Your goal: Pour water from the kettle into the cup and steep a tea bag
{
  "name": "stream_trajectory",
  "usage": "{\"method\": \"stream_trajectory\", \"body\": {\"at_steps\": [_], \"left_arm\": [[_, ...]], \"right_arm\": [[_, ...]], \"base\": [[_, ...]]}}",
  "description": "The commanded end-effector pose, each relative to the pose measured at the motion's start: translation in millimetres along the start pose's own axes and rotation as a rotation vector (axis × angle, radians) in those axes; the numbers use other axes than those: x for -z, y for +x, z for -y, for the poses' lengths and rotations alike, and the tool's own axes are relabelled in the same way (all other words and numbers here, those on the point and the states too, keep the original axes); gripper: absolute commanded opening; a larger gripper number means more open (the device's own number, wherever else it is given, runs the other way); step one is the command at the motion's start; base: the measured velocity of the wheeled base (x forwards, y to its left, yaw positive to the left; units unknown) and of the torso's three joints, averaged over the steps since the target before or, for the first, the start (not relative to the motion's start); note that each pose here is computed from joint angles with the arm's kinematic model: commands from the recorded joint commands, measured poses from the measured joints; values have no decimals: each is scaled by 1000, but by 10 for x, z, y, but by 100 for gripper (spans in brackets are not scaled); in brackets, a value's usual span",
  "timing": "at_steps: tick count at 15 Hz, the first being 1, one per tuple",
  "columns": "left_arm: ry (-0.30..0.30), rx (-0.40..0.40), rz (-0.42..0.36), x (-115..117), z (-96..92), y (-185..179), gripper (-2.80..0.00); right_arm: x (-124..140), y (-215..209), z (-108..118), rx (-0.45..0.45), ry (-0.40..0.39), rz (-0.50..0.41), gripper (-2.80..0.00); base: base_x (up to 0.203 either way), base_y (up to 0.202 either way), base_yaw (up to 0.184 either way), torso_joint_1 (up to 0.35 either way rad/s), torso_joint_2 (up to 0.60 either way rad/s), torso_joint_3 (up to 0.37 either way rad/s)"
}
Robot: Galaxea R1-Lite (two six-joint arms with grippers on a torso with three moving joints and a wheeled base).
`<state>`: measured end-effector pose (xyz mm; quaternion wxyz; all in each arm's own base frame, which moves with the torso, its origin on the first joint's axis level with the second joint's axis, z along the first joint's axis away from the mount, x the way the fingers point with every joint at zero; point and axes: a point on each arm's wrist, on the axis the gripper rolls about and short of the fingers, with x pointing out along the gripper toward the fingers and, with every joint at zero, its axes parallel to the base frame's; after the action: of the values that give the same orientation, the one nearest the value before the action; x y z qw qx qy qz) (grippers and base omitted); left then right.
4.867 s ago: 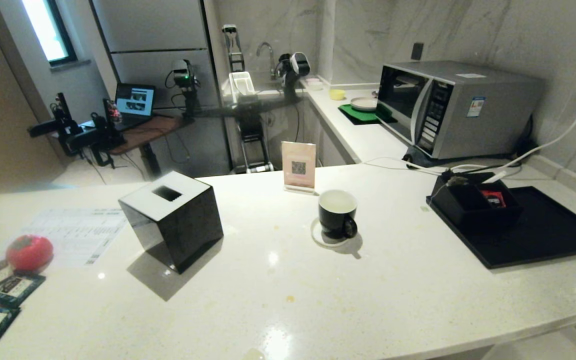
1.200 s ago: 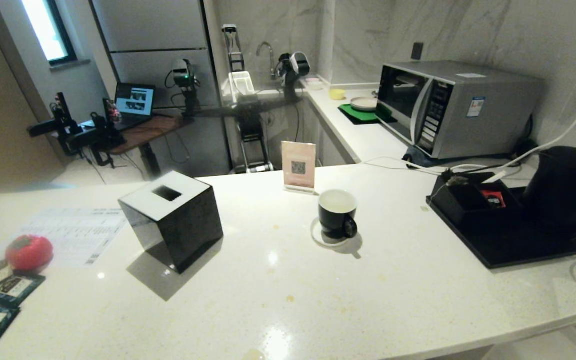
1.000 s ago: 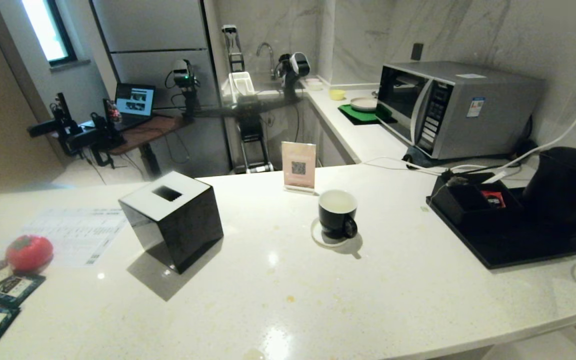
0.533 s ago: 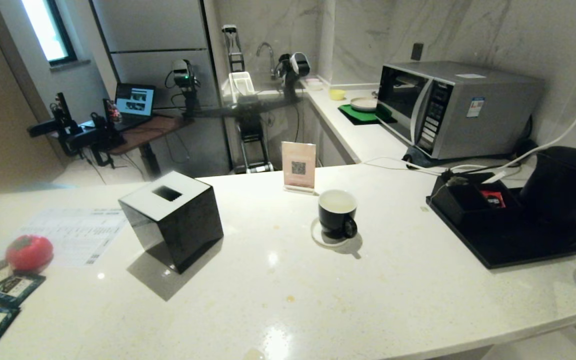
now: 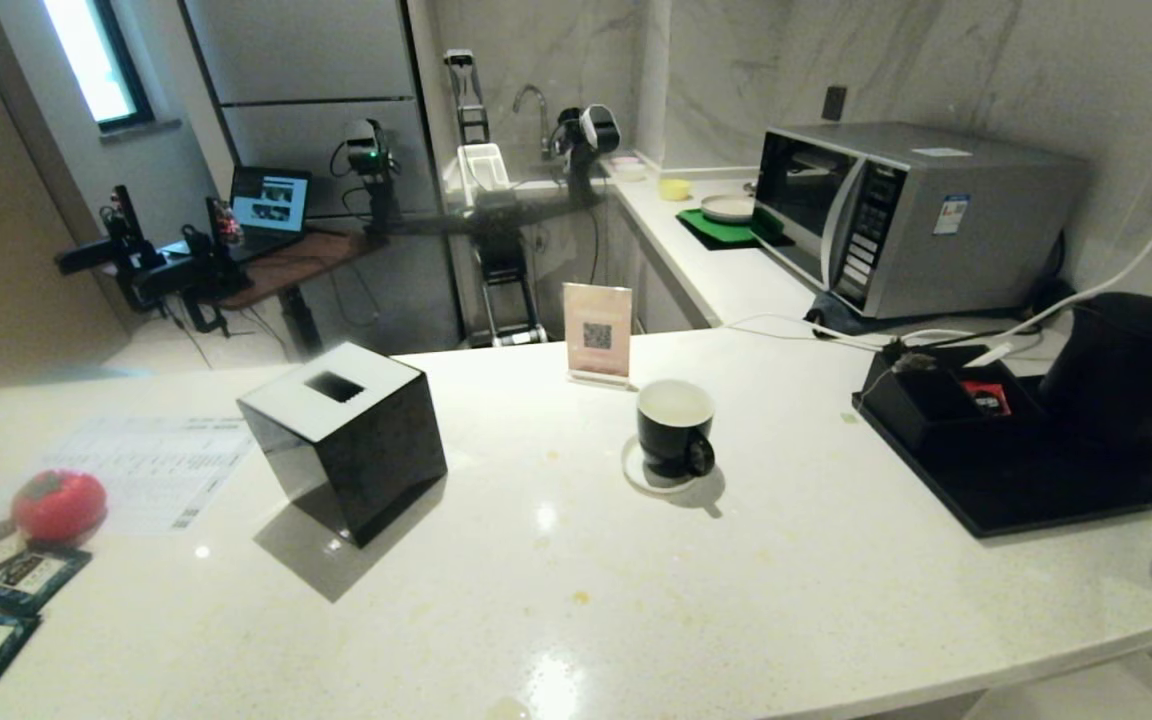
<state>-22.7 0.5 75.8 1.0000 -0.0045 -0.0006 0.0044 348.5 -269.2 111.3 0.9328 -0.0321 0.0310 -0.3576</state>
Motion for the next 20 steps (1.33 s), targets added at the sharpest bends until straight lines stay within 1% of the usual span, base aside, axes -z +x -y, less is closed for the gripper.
{"method": "stream_trajectory", "body": {"at_steps": [1, 3, 7, 10, 11, 13, 15, 16, 18, 20], "left_arm": [[0, 0, -1, -1, 0, 1, -280], [0, 0, -1, -1, 0, 1, -280], [0, 0, -1, -1, 0, 1, -280], [0, 0, -1, -1, 0, 1, -280], [0, 0, -1, -1, 0, 1, -280], [0, 0, -1, -1, 0, 1, -280], [0, 0, -1, -1, 0, 1, -280], [0, 0, -1, -1, 0, 1, -280], [0, 0, -1, -1, 0, 1, -280], [0, 0, -1, -1, 0, 1, -280]], "right_arm": [[-32, -138, 17, 0, -1, -7, 0], [-39, -283, 31, 0, -3, -29, 0], [-155, -619, 67, -2, -4, -42, 0], [-250, -960, 98, -7, -10, -54, 0], [-260, -1115, 110, -10, -12, -67, -280], [-246, -1439, 124, -29, -15, -98, -280], [-199, -1791, 121, -79, -18, -130, -280], [-199, -1935, 111, -104, -25, -132, -280], [-263, -2164, 64, -151, -53, -104, -280], [-331, -2338, -5, -196, -64, -66, -280]], "base": [[0, 0, 0, 0, 0, 0], [0, 0, 0, 0, 0, 0], [0, 0, 0, 0, 0, 0], [0, 0, 0, 0, 0, 0], [0, 0, 0, 0, 0, 0], [0, 0, 0, 0, 0, 0], [0, 0, 0, 0, 0, 0], [0, 0, 0, 0, 0, 0], [0, 0, 0, 0, 0, 0], [0, 0, 0, 0, 0, 0]]}}
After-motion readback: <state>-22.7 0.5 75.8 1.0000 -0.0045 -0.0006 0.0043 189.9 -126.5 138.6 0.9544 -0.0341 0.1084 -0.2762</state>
